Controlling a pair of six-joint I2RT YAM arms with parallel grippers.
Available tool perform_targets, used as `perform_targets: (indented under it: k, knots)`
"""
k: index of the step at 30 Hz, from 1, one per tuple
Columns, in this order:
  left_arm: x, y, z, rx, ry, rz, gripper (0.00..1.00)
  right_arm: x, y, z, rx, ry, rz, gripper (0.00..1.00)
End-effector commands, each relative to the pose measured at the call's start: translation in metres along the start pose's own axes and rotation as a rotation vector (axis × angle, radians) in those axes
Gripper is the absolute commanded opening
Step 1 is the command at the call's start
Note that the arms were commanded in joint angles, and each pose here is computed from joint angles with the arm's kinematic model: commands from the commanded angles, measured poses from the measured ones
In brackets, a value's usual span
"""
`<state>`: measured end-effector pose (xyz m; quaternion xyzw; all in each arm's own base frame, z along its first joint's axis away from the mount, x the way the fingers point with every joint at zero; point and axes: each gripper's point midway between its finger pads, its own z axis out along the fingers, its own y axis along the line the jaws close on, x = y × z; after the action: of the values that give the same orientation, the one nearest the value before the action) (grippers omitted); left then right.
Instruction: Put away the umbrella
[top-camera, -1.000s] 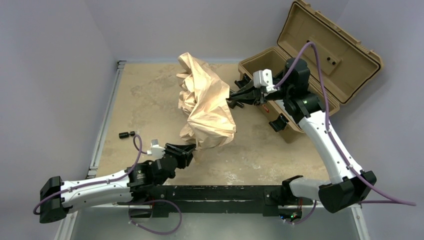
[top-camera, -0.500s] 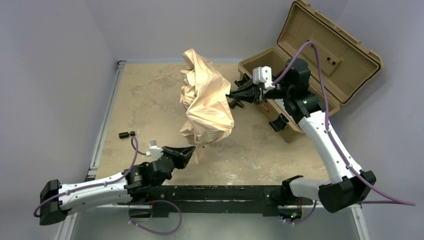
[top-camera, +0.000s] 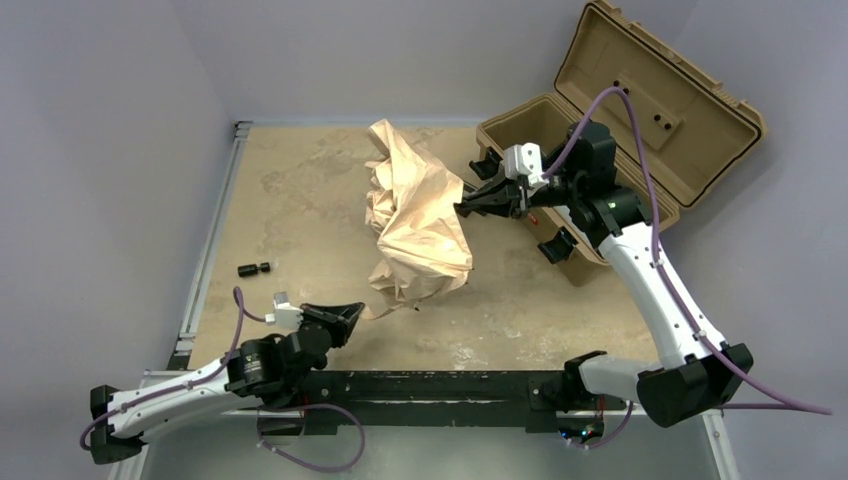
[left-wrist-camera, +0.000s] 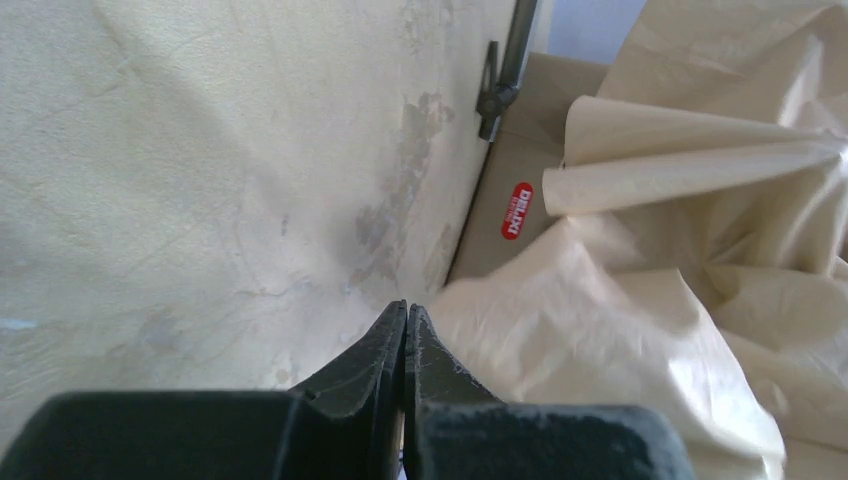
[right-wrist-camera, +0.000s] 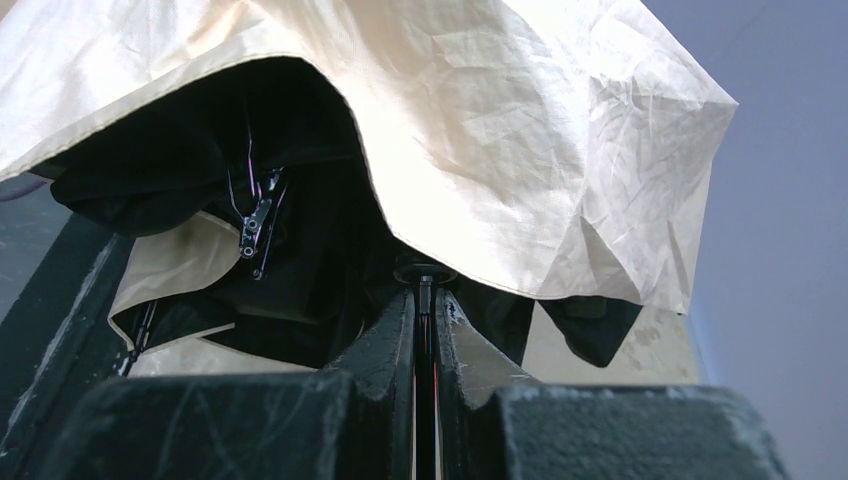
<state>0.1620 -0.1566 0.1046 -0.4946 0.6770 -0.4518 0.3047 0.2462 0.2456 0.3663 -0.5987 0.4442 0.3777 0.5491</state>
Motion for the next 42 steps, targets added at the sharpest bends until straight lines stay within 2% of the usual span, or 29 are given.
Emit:
perform_targets:
  k: [1,4,8,16,18,26,33,42]
  knots:
    - [-0.014,0.003,0.012,-0.026,-0.088,-0.314,0.00,-0.039,0.021,-0.005,-0.085,-0.083,-0.126,0.00]
    - [-0.014,-0.004,0.019,-0.009,-0.098,-0.283,0.00,-0.040,0.033,-0.006,-0.115,-0.081,-0.128,0.00]
    - [-0.007,-0.017,0.031,0.008,-0.054,-0.265,0.00,-0.037,0.046,-0.007,-0.134,-0.074,-0.126,0.00]
    - [0.024,-0.029,0.057,0.059,0.090,-0.251,0.00,-0.036,0.056,-0.006,-0.152,-0.074,-0.123,0.00]
    - [0.024,-0.036,0.064,0.074,0.112,-0.208,0.00,-0.031,0.063,-0.005,-0.174,-0.067,-0.121,0.00]
    - [0.010,-0.081,0.086,0.142,0.161,-0.049,0.00,0.003,0.099,-0.009,-0.247,0.039,-0.096,0.00]
    - [0.028,-0.105,0.110,0.226,0.287,0.024,0.00,0.025,0.121,-0.007,-0.297,0.050,-0.049,0.00]
    - [0.024,-0.124,0.127,0.326,0.321,0.068,0.00,0.095,0.143,-0.018,-0.375,0.241,-0.045,0.00]
